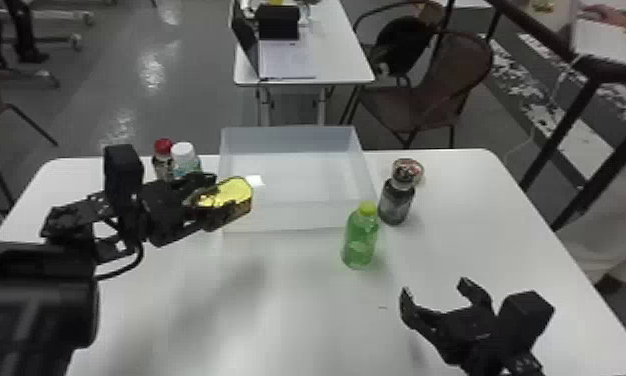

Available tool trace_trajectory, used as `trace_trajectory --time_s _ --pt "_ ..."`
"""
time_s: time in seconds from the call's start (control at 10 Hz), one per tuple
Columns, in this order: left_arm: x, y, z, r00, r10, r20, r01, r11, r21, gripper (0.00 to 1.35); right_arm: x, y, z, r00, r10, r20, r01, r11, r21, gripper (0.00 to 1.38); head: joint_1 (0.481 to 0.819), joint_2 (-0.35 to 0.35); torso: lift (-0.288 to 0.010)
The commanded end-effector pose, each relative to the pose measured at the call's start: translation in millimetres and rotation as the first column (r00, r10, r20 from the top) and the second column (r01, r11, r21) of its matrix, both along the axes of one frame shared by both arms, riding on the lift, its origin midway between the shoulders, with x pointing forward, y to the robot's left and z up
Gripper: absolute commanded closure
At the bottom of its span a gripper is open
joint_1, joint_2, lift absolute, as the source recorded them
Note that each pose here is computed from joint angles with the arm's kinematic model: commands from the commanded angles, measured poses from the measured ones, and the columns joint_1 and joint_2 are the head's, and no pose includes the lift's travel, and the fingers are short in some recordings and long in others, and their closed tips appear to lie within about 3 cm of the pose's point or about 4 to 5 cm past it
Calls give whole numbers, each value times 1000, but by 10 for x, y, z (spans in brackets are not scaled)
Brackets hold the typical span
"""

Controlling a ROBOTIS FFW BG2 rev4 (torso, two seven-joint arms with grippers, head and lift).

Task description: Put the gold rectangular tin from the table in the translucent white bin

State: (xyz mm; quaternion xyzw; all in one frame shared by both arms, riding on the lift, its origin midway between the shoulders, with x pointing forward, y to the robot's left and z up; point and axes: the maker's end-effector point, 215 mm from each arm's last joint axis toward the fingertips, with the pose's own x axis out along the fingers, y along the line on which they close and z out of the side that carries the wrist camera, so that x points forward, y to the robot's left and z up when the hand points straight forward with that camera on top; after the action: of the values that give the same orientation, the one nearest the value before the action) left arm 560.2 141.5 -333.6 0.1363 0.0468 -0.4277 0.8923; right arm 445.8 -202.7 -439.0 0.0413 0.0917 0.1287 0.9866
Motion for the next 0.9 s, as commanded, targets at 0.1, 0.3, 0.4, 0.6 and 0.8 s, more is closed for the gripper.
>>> trace_trajectory --time_s 0.1,0.3,0.4,0.6,0.8 --pt "182 -272 321 997 -44 62 45 999 -20 647 53 17 19 1000 7 6 -7 1000 -1 94 695 -74 -87" --pt "276 -615 383 991 -100 91 104 994 -36 647 44 16 5 1000 6 3 -6 1000 0 94 695 -92 -87" --pt "334 -734 323 989 -112 94 117 992 -44 647 48 16 4 1000 6 3 -6 1000 0 94 695 -112 -87" --pt "440 -837 56 991 -113 72 117 992 -55 645 64 15 8 1000 6 5 -6 1000 0 94 695 -137 -87" --pt "607 -753 -102 994 -86 69 87 996 -10 644 70 16 -2 1000 7 3 -7 1000 1 94 695 -146 -87"
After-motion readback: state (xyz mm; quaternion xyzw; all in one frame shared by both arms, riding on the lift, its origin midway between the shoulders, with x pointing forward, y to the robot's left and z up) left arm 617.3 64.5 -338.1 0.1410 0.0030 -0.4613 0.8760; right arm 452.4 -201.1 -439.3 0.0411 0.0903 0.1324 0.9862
